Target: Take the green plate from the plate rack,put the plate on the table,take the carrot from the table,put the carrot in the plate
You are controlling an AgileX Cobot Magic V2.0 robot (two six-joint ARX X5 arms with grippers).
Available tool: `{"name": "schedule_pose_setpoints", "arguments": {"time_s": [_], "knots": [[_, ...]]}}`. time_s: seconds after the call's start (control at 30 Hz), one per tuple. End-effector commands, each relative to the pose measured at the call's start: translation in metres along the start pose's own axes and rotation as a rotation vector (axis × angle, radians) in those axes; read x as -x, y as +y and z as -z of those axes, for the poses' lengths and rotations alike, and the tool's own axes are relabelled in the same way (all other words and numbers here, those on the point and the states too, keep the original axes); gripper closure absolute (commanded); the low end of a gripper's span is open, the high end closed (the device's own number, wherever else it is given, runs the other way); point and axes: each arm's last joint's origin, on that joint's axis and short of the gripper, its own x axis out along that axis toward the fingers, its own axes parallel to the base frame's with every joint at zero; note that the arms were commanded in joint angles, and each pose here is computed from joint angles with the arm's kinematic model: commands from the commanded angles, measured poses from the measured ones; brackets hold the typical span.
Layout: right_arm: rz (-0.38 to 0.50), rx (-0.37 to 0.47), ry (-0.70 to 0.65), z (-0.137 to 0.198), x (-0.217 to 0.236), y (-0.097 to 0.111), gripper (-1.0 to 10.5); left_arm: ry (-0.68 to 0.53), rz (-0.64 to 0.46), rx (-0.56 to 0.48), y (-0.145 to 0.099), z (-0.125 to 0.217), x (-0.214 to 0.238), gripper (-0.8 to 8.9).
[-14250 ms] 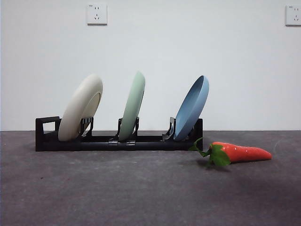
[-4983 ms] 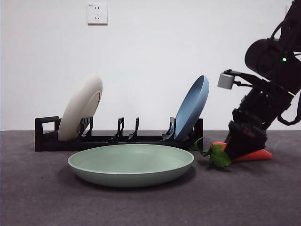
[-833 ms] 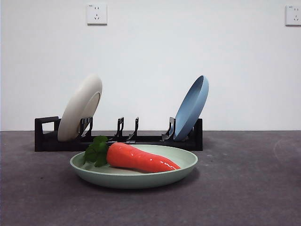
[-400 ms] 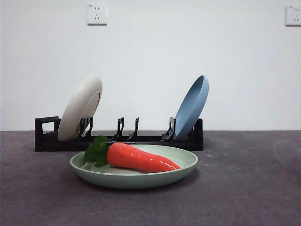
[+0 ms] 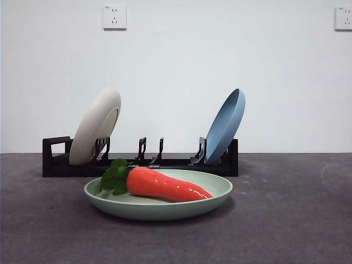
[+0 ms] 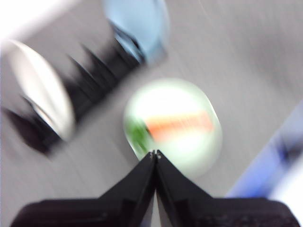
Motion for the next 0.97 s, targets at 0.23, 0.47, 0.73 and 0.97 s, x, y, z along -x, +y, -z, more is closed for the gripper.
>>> {"name": "schedule_pose_setpoints", "arguments": {"time_s": [0.23, 0.47, 0.73, 0.97], "knots": [[-0.001, -0.006, -0.007, 0.000, 0.000, 0.000, 9.5, -0.595, -0.219, 0.100, 0.052, 0.016, 0.020, 8.17], [-0.001, -0.006, -0.007, 0.000, 0.000, 0.000, 9.5, -0.724, -0.490, 0.139, 0.061, 0.096, -0.013, 8.17], [-0.001, -0.006, -0.007, 0.000, 0.000, 0.000, 9.5, -0.595, -0.577, 0.192, 0.056, 0.188, -0.071, 8.17], [-0.001, -0.006, -0.007, 0.000, 0.000, 0.000, 9.5, -0.508, -0.581, 0.221, 0.052, 0.234, -0.103, 8.17]]}}
